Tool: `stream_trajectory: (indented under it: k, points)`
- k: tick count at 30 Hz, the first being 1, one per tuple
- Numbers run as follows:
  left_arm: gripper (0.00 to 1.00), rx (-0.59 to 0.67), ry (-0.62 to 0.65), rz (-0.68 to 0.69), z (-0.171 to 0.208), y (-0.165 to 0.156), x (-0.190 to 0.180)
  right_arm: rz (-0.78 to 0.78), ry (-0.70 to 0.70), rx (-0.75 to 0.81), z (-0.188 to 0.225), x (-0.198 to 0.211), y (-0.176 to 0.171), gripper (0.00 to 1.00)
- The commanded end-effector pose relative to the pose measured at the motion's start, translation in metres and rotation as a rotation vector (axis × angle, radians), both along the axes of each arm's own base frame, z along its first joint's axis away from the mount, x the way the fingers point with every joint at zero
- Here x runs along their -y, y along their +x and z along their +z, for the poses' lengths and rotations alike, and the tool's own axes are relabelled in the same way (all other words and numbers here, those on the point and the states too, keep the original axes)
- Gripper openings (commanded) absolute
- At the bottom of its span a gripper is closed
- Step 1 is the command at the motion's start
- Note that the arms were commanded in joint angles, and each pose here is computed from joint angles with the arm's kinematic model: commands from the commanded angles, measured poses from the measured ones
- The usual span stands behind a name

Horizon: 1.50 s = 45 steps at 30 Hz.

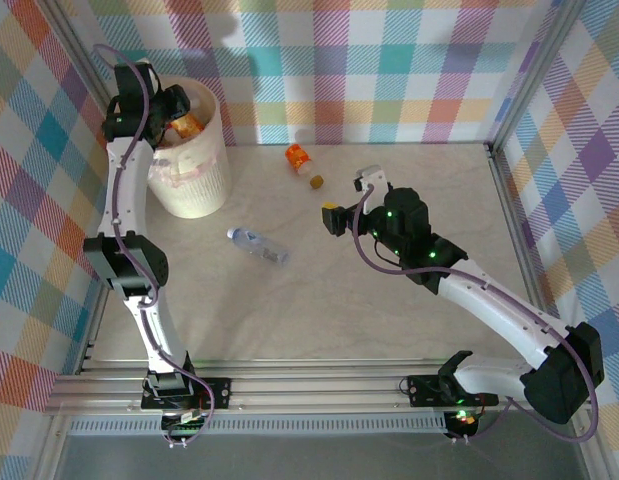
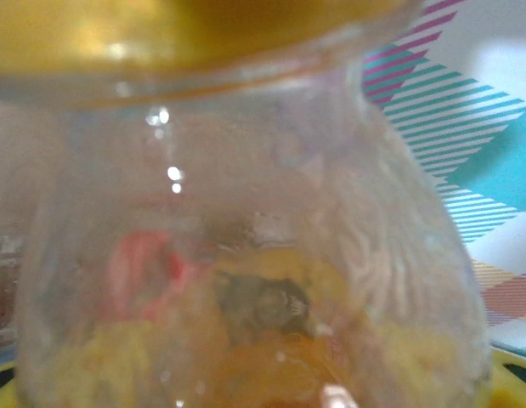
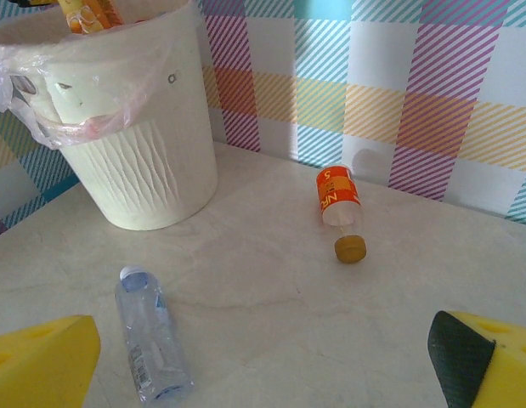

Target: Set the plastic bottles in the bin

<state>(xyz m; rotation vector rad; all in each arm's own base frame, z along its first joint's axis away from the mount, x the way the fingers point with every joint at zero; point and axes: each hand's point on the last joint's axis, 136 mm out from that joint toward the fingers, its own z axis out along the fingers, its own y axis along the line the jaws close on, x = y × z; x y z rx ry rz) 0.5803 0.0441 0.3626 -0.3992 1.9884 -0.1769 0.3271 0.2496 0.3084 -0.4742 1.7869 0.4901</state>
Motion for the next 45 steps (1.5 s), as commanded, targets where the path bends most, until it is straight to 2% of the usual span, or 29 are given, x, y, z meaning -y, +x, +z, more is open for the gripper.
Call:
stream_trajectory:
  k: [1,4,9,13,24,31,39,45]
  points:
    - [0.56,-0.016,-0.009,-0.047,-0.005,0.006,0.004,-0.003,0.027,0.007,0.012,-0.002,0.003,1.0]
    - [0.6,-0.034,-0.015,-0.056,-0.011,0.013,0.006,0.0,0.023,0.001,0.011,-0.003,0.004,1.0]
    - [0.8,-0.023,-0.014,-0.04,-0.003,0.02,0.002,-0.005,0.013,-0.009,0.007,-0.002,0.004,1.0]
    - [0.86,-0.01,-0.031,-0.011,0.003,0.019,-0.001,-0.016,-0.003,-0.013,0.003,0.0,0.005,1.0]
    - [0.97,0.0,-0.084,-0.052,0.014,0.01,0.01,-0.02,-0.029,-0.023,-0.002,-0.004,0.011,1.0]
    - [1.0,0.069,-0.231,-0.24,0.025,0.022,0.048,-0.019,-0.035,-0.048,-0.009,-0.007,0.014,1.0]
    - [1.0,0.059,-0.291,-0.191,-0.011,0.054,0.037,-0.025,-0.055,-0.064,-0.016,-0.005,0.014,1.0]
    - [1.0,0.067,-0.313,-0.171,-0.02,0.063,0.031,-0.032,-0.064,-0.074,-0.021,-0.004,0.014,1.0]
